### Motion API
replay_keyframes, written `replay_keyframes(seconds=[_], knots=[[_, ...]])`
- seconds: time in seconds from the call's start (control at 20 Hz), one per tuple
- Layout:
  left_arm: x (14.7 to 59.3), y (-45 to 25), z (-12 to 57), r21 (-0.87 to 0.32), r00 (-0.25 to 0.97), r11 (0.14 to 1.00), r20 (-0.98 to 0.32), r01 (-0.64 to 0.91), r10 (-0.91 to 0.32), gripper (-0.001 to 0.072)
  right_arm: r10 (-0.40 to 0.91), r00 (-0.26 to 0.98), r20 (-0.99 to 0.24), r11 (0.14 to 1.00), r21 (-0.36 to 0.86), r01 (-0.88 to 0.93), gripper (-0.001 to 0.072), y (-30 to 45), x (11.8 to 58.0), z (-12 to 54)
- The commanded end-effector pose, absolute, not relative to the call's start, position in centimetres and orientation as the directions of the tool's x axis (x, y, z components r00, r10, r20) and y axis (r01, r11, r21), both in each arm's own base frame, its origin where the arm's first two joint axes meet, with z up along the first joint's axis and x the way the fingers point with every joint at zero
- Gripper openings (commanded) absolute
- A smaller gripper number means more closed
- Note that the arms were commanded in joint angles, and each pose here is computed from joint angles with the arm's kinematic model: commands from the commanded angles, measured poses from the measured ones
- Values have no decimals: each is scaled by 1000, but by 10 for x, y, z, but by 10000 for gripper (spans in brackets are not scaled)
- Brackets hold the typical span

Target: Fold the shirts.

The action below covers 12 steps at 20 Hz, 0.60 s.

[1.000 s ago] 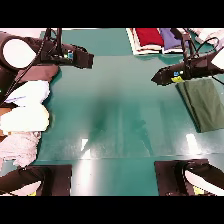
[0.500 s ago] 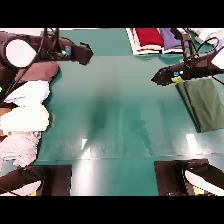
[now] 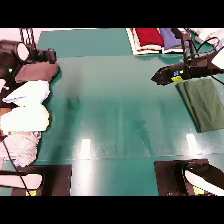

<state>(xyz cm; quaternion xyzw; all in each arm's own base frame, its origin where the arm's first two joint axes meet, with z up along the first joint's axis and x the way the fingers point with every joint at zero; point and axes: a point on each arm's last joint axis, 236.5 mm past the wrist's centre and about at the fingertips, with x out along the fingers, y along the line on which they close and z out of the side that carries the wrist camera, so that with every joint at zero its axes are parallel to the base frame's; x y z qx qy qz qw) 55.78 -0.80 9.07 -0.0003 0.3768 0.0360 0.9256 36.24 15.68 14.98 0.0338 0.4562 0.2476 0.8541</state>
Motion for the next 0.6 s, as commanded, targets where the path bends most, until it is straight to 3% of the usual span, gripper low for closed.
replay_keyframes(seconds=[0.0, 0.2, 0.45, 0.5, 0.55], knots=[[574, 53, 13, 46, 633, 985, -762, -164, 140, 643, 455, 464, -760, 875, 283, -393, 18, 157, 363, 151], [590, 77, -27, 41, 639, 981, -753, -190, 156, 642, 454, 465, -760, 875, 283, -393, 19, 157, 363, 151], [601, 81, -25, 38, 672, 981, -723, -190, 158, 640, 454, 470, -757, 876, 282, -392, 18, 157, 364, 151], [600, 81, -23, 39, 669, 981, -726, -192, 159, 461, 455, 472, -755, 876, 282, -393, 18, 157, 365, 152], [597, 82, -22, 42, 654, 980, -739, -196, 163, 111, 455, 471, -756, 875, 282, -393, 18, 157, 365, 152]])
